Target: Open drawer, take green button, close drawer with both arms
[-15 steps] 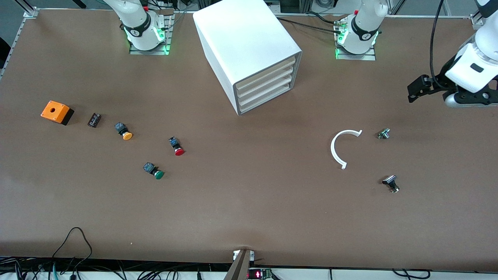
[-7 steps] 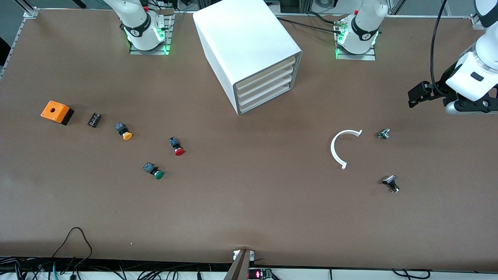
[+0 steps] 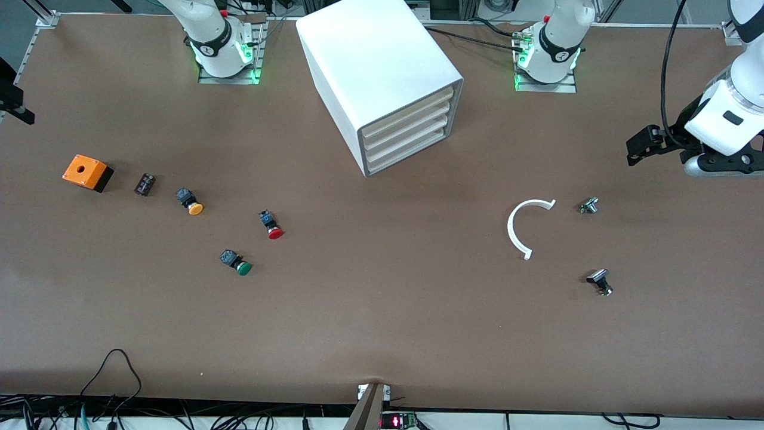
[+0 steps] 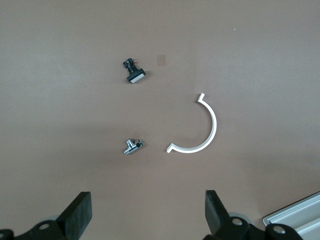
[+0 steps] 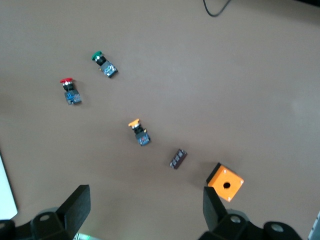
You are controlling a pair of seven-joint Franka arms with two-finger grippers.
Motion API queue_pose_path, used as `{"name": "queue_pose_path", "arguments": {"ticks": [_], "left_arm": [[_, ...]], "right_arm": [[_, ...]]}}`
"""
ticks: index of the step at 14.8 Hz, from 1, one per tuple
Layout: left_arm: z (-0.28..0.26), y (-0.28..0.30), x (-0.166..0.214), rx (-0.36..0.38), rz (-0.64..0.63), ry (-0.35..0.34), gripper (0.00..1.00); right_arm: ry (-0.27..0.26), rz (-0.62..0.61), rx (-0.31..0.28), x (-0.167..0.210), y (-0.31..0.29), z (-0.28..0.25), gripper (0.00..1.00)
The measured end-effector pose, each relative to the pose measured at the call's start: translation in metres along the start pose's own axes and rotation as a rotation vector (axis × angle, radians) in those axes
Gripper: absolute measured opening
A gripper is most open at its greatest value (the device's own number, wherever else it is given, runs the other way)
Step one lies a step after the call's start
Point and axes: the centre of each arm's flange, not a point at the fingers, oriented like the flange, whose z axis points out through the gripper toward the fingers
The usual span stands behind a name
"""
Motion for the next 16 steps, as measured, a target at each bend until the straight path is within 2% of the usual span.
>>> {"name": "queue_pose_path", "arguments": {"ticks": [3, 8, 10, 12, 16], "left_arm": [[0.0, 0.0, 0.0, 0.0, 0.0, 0.0, 1.0], [0.0, 0.0, 0.0, 0.0, 0.0, 0.0, 1.0], [0.0, 0.0, 0.0, 0.0, 0.0, 0.0, 1.0], [0.0, 0.001, 0.0, 0.0, 0.001, 0.0, 1.0], [0.0, 0.001, 0.0, 0.0, 0.002, 0.0, 1.0]], "right_arm": [[-0.004, -0.035, -0.004, 0.015, -0.014, 0.011, 1.0], [-0.04, -0.145, -0.095, 0.044, -0.092, 0.017, 1.0], [-0.044, -0.087, -0.067, 0.041, -0.07, 0.023, 1.0], [-0.065, 0.015, -0.03, 0.028, -0.007, 0.04, 1.0], [-0.075, 0.039, -0.031, 0.023, 0.012, 0.045, 1.0]]}}
